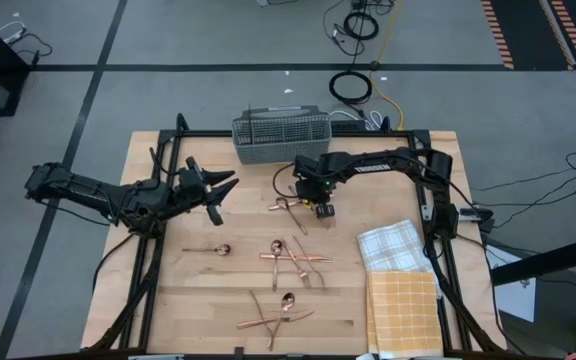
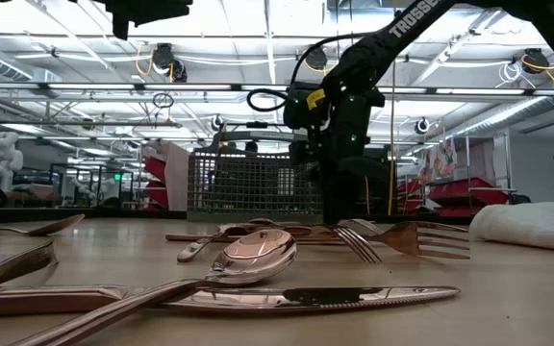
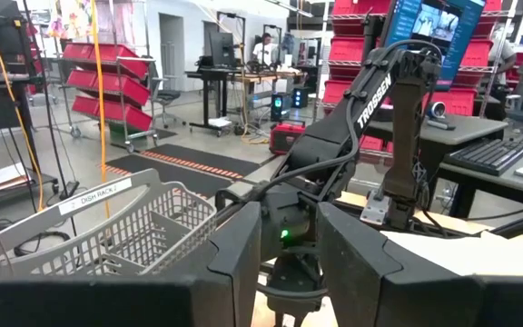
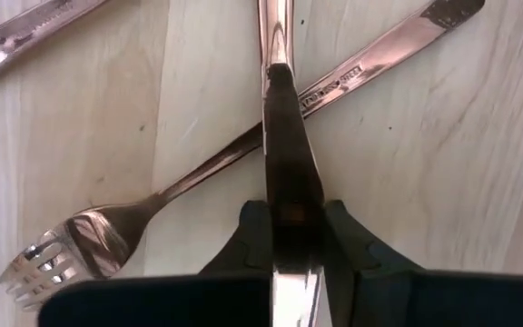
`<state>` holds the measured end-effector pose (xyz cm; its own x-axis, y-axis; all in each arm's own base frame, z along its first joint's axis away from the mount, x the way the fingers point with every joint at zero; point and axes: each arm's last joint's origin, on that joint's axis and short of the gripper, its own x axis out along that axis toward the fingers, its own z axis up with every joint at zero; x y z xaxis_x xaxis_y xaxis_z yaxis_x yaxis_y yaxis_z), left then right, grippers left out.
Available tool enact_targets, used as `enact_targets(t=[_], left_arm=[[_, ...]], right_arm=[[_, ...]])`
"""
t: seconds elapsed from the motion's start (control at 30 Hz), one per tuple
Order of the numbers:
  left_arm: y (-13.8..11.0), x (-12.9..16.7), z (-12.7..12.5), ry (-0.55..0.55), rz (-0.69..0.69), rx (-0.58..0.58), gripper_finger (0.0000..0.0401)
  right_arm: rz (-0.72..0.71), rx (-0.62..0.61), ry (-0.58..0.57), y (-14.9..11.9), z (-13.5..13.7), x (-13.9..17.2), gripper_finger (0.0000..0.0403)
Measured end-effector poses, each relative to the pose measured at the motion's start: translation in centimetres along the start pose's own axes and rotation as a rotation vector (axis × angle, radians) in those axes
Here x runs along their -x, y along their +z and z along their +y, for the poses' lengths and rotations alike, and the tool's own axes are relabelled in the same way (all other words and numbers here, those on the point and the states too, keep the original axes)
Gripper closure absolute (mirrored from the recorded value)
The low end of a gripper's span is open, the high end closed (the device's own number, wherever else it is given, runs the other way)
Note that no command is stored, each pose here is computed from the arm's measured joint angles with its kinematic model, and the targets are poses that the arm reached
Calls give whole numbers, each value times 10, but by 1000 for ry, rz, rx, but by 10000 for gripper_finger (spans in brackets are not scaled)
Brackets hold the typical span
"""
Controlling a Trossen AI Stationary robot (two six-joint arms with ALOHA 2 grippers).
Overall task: Sort silverware
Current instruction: Put the top bronze knife into the gray silverware rack
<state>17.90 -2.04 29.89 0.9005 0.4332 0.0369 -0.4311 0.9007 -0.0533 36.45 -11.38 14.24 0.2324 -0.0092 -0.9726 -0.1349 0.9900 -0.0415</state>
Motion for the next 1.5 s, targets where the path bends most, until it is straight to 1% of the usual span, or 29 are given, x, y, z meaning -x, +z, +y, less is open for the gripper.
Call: enact_targets(t=[0.2, 0.27, 0.37, 0.53, 0.63, 0.77, 0.93, 1.07, 1.23, 1.5], left_arm=[[0, 0, 0, 0, 0, 0, 287], [0, 0, 0, 0, -1, 0, 287], [0, 0, 0, 0, 0, 0, 287], [0, 0, 0, 0, -1, -1, 287], [0, 0, 0, 0, 0, -3, 287], [0, 0, 0, 0, 0, -3, 287], [0, 0, 0, 0, 0, -3, 287], [0, 0, 0, 0, 0, -3, 287], [0, 0, 0, 0, 1, -4, 287], [0, 0, 0, 0, 2, -5, 287]], right_arm=[[-1, -35, 1, 0, 1, 5, 382], [0, -33, -2, 0, 2, 5, 382], [17, -23, -38, 1, 4, 6, 382], [19, -21, -40, 2, 6, 6, 382], [35, -10, -88, 3, 8, 9, 382], [14, -3, -111, 4, 10, 20, 382], [-35, -28, -137, 6, 10, 38, 382], [-39, -46, -170, 5, 10, 46, 382], [1, -58, -211, 2, 10, 48, 382], [49, -81, -329, 0, 7, 48, 382]])
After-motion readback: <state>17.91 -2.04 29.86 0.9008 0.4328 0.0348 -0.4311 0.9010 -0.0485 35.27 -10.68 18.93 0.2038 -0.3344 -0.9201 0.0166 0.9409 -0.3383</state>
